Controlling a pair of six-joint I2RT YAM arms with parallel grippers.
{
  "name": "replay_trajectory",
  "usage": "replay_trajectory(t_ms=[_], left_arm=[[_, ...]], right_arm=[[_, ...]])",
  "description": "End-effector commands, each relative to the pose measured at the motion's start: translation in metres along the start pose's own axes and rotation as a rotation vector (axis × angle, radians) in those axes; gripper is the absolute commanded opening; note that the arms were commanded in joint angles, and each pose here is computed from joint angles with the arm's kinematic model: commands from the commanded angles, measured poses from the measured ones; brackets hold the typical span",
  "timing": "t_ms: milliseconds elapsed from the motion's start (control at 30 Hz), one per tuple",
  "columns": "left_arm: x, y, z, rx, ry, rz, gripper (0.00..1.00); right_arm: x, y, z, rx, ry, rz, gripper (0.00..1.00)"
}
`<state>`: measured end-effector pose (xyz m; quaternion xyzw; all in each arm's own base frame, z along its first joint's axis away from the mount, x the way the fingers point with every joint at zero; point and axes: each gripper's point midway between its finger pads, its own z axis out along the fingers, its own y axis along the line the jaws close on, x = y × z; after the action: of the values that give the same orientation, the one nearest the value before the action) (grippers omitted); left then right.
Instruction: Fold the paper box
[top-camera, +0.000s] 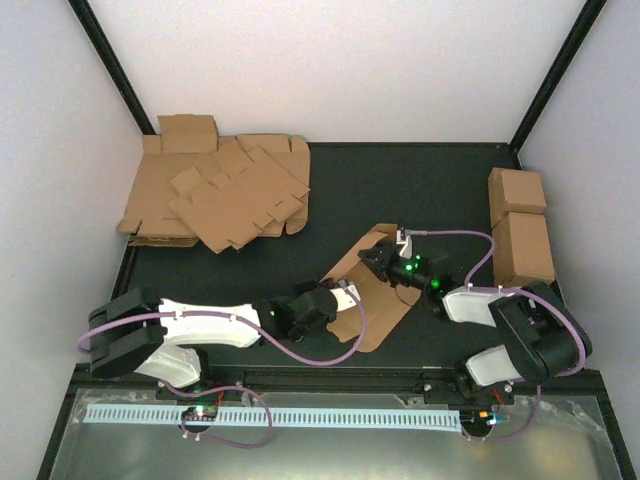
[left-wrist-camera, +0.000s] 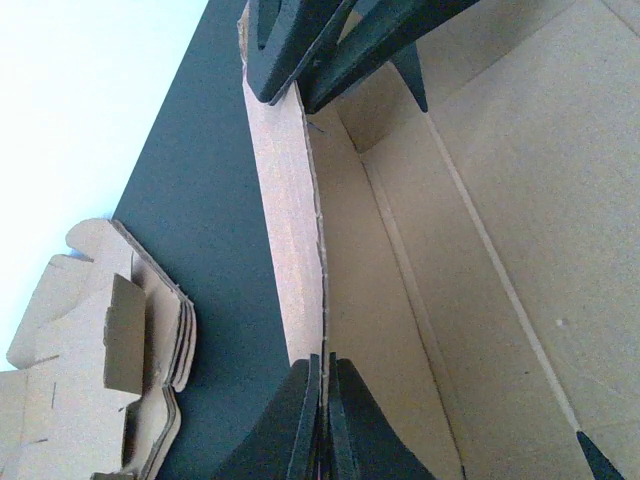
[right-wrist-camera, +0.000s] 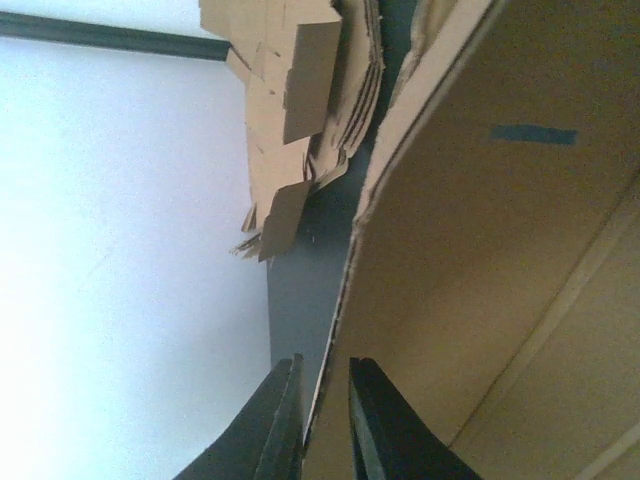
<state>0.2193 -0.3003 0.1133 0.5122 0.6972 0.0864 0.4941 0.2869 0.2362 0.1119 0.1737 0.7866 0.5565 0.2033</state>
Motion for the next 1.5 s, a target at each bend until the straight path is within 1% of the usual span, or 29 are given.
replay_trajectory(t_ms=[0,67,167,200,233,267,333,367,467,500,533,600,667,800,1000,1100,1267,1400,1467], left_arm=[[0.013,-0.018,0.001,0.068,0.042,0.059,0.09],[0.009,-0.018,-0.002,0.084,0.036,0.044,0.24],[-0.003,-0.016,-0.011,0.127,0.022,-0.023,0.53],[-0.007,-0.014,-0.016,0.144,0.018,-0.064,0.65],[-0.013,-0.011,-0.022,0.159,0.004,-0.103,0.73],[-0.019,-0.008,-0.027,0.175,-0.009,-0.146,0.81],[-0.038,0.011,-0.043,0.176,-0.070,-0.262,0.95],[-0.046,0.021,-0.051,0.168,-0.096,-0.319,0.98],[-0.057,0.056,-0.060,0.087,-0.118,-0.506,0.99],[-0.054,0.069,-0.059,0.048,-0.087,-0.593,0.99],[-0.051,0.079,-0.056,0.054,-0.048,-0.660,0.99],[-0.050,0.084,-0.043,0.179,0.034,-0.765,0.99],[-0.052,0.081,-0.033,0.326,0.089,-0.845,0.99],[-0.061,0.073,-0.016,0.522,0.127,-0.875,0.99],[-0.047,0.066,0.013,0.656,0.190,-0.873,0.99],[-0.043,0.056,0.025,0.707,0.220,-0.846,0.94],[-0.036,0.036,0.040,0.796,0.312,-0.806,0.84],[-0.033,0.026,0.049,0.827,0.337,-0.806,0.82],[-0.031,0.024,0.053,0.829,0.345,-0.805,0.79]], right_arm=[[-0.004,0.013,0.001,-0.049,-0.006,-0.017,0.13],[-0.004,0.010,0.001,-0.045,-0.011,-0.016,0.10],[-0.005,0.009,0.001,-0.050,-0.020,-0.019,0.07],[-0.005,0.008,0.001,-0.049,-0.024,-0.021,0.06],[-0.005,0.008,0.001,-0.050,-0.025,-0.025,0.06],[-0.005,0.007,0.000,-0.048,-0.027,-0.025,0.06],[-0.005,0.005,-0.001,-0.049,-0.033,-0.031,0.06],[-0.005,0.005,-0.001,-0.051,-0.037,-0.032,0.06],[-0.004,0.004,-0.002,-0.054,-0.038,-0.036,0.06],[-0.004,0.004,-0.002,-0.057,-0.039,-0.038,0.05],[-0.004,0.004,-0.002,-0.058,-0.038,-0.037,0.05],[-0.004,0.004,-0.003,-0.061,-0.039,-0.039,0.05],[-0.004,0.004,-0.003,-0.062,-0.039,-0.041,0.05],[-0.004,0.004,-0.003,-0.060,-0.040,-0.048,0.05],[-0.004,0.003,-0.003,-0.056,-0.038,-0.049,0.05],[-0.003,0.002,-0.002,-0.054,-0.035,-0.051,0.06],[-0.003,0.001,0.000,-0.053,-0.032,-0.051,0.06],[-0.003,0.000,0.000,-0.050,-0.032,-0.051,0.06],[-0.003,-0.001,0.001,-0.046,-0.028,-0.052,0.07]])
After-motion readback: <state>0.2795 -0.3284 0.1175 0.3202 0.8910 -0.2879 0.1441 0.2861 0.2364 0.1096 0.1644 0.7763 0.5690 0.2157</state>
